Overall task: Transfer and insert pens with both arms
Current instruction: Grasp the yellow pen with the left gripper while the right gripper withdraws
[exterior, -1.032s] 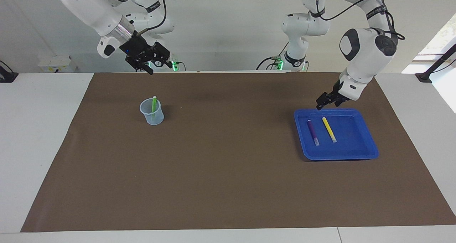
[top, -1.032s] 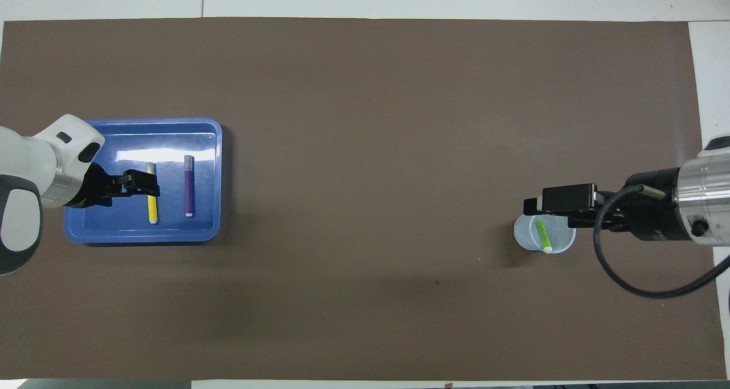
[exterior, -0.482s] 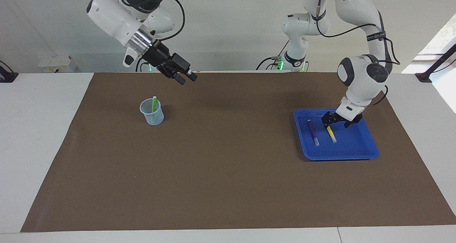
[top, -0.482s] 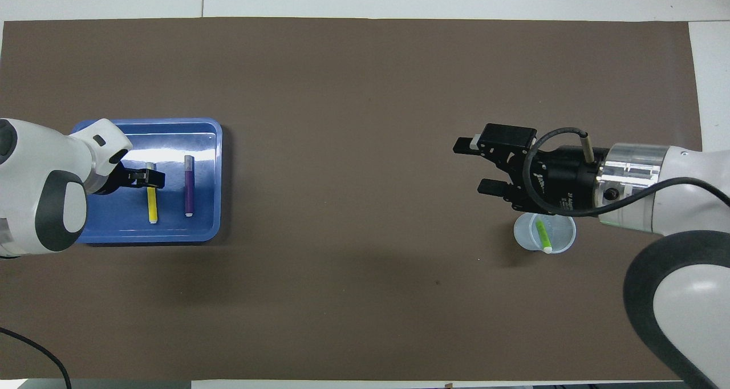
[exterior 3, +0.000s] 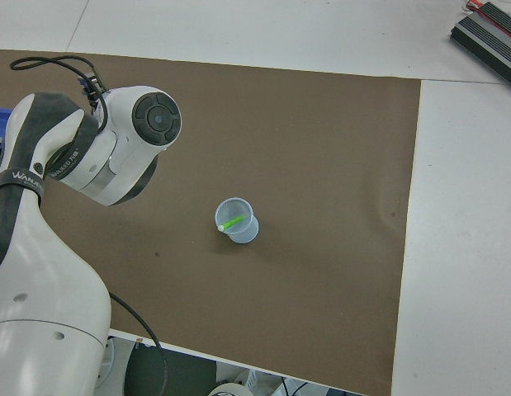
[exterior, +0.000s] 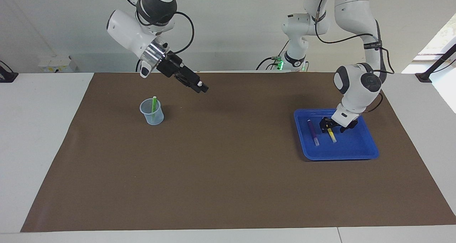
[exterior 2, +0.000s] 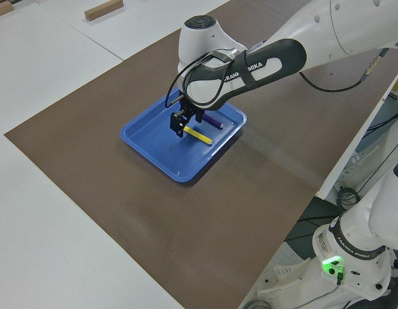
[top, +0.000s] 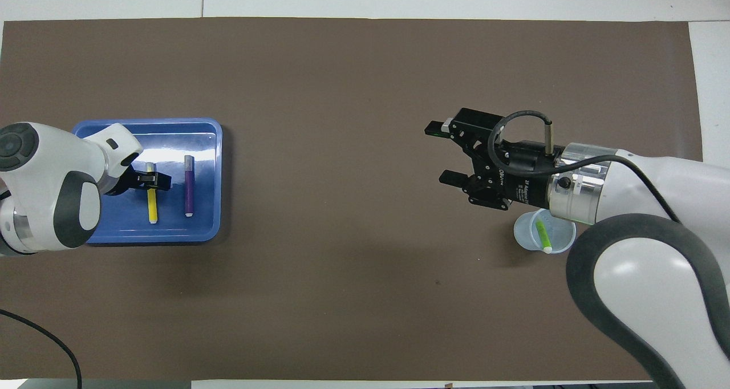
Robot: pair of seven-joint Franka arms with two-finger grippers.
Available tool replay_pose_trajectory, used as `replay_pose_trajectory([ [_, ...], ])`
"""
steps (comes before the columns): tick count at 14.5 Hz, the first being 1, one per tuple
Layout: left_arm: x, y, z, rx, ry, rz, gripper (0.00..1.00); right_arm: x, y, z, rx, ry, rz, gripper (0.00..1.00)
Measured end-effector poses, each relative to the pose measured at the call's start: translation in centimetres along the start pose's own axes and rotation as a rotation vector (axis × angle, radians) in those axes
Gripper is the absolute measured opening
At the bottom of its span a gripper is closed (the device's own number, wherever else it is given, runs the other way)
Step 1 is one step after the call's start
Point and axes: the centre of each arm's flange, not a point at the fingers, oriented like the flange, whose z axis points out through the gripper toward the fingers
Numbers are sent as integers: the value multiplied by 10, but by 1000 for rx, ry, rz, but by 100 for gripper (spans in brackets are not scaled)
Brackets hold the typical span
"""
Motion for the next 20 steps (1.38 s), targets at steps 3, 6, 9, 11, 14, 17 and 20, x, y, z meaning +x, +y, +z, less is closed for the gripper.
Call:
replay_pose_trajectory([
  [3,0,1,6,0,-11,2,81,1,0,1,-1,-1,1,100],
  [6,0,2,7,0,-9,4,72,0,-3,-1,18,-7,14,100],
  [9,2,3,2,0,2,6,33,0,-6,-2,30,-7,19,100],
  [11,3,3,1,0,3,6,17,0,-7,-2,32,-7,18,100],
  [14,3,2,1,0,1,5,17,-1,-8,-2,32,-8,16,100],
  [17,6,1,-4,-3,-32,-6,17,-11,-10,4,27,-23,3,100],
  [20,17,3,-33,-10,-94,-71,17,-16,-11,7,25,-28,-3,100],
])
